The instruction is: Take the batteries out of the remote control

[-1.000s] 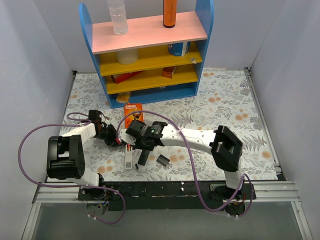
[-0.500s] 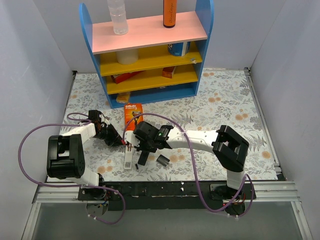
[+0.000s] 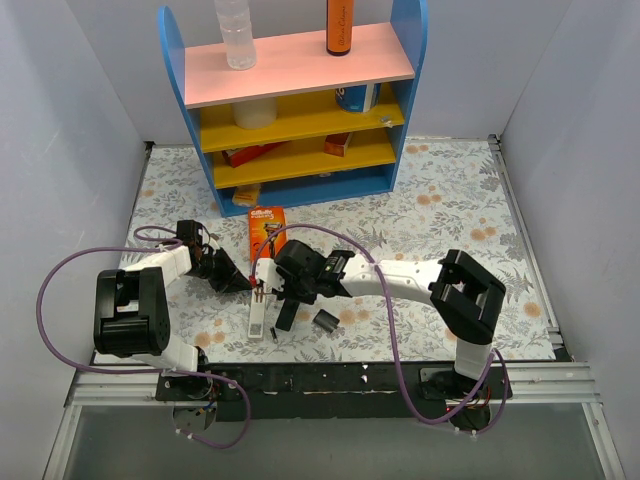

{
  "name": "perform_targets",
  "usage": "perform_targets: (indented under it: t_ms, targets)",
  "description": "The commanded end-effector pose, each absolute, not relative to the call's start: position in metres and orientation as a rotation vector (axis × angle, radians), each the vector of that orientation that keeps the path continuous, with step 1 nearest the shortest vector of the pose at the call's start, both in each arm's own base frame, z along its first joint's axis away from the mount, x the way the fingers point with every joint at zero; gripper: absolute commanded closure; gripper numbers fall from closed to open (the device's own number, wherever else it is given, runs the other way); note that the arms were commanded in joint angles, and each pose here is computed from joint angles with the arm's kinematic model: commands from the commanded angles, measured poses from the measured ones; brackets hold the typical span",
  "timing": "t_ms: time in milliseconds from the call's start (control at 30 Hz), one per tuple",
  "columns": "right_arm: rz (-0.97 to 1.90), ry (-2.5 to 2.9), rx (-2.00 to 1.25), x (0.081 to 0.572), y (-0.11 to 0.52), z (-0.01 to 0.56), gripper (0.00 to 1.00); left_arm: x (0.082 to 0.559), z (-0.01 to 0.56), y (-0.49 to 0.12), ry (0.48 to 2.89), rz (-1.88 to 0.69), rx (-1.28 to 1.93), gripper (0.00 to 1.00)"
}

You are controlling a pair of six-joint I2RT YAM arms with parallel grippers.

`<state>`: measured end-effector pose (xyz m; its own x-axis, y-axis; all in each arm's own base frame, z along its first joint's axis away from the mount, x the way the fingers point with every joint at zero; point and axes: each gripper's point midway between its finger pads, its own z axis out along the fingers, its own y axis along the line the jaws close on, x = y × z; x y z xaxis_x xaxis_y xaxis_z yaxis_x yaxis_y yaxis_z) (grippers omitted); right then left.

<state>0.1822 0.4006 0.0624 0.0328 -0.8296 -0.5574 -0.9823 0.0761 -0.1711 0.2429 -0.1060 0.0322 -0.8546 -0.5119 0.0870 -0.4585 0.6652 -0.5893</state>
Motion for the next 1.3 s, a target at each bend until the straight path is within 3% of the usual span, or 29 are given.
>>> perform_targets:
  t_ms: [0,267,467,600,633,733,1267]
  targets:
    - [0.435,1.812,-1.765,0.181,0.41,0.092,0.99,0.245,0.035,-0.103,2.79,-0.901,-0.81,0.95]
    - [0.478,1.902,-1.612,0.19,0.399,0.123,0.99,0.277,0.078,-0.099,2.655,-0.883,-0.752,0.91]
    - [0.517,2.012,-1.412,0.195,0.372,0.146,0.99,0.295,0.117,-0.096,2.528,-0.876,-0.672,0.78]
    - [0.469,2.214,-1.12,0.226,0.326,0.144,0.99,0.298,0.133,-0.097,2.445,-0.885,-0.605,0.53]
    - [0.47,2.237,-1.071,0.229,0.316,0.146,0.99,0.297,0.139,-0.099,2.422,-0.9,-0.557,0.32]
    - [0.428,2.295,-0.938,0.237,0.288,0.134,0.99,0.293,0.144,-0.106,2.396,-0.955,-0.46,0.02]
    - [0.203,2.467,-0.65,0.242,0.234,0.055,0.99,0.277,0.117,-0.107,2.37,-0.917,-0.399,0.02]
